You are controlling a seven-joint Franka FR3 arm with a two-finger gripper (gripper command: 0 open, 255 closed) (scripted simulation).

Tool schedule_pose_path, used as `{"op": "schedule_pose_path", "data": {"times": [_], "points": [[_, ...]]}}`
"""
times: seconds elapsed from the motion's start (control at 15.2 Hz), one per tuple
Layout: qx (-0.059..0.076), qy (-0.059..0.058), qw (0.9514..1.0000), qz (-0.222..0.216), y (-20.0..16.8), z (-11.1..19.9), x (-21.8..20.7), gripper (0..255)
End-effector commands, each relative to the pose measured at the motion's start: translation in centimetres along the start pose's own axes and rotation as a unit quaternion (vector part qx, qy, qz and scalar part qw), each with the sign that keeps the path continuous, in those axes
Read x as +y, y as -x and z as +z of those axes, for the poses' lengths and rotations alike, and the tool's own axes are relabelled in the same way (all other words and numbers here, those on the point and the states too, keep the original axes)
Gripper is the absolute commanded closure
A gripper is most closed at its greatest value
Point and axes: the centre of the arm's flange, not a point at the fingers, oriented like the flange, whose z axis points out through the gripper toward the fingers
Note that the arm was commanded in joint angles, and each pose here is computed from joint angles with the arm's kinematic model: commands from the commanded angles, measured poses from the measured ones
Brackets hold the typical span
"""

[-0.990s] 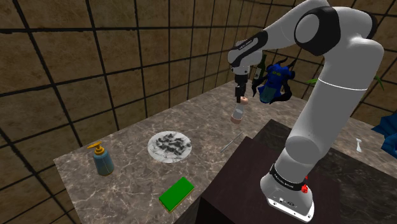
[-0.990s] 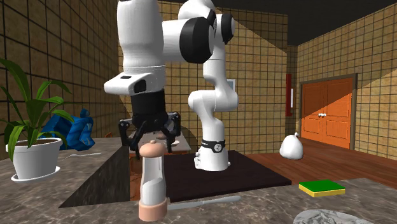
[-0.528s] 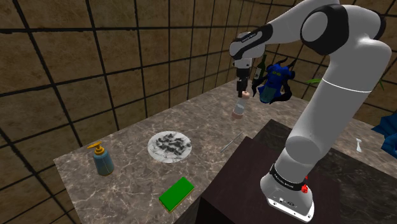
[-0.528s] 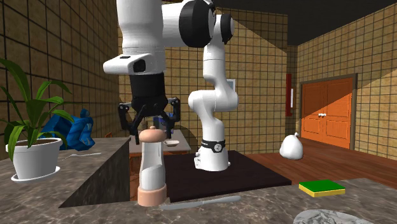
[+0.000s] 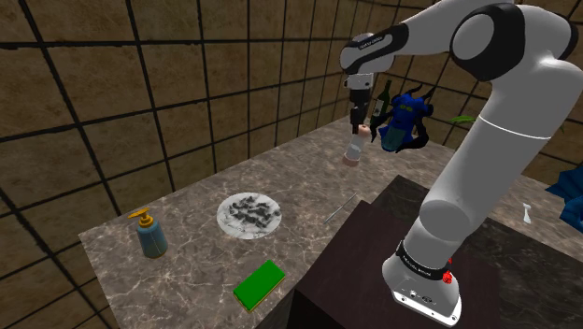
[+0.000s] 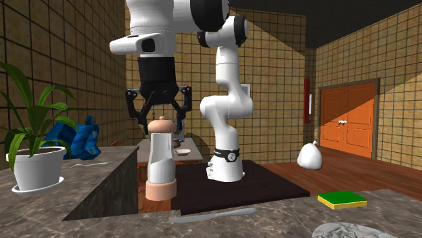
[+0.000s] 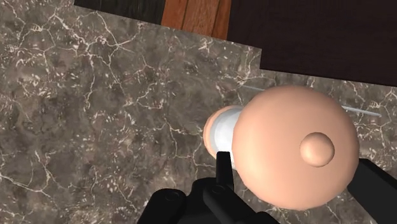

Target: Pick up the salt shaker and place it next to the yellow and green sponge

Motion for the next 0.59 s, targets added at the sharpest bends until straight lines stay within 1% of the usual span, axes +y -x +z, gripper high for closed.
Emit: {"op": "schedule_pose_path", "data": {"times": [0.0, 0.53], "points": [[0.0, 0.0, 1.0, 0.0, 0.3, -0.9, 0.0, 255], [0.0, 0.0, 1.0, 0.0, 1.3, -5.0, -0.5, 255]]}}
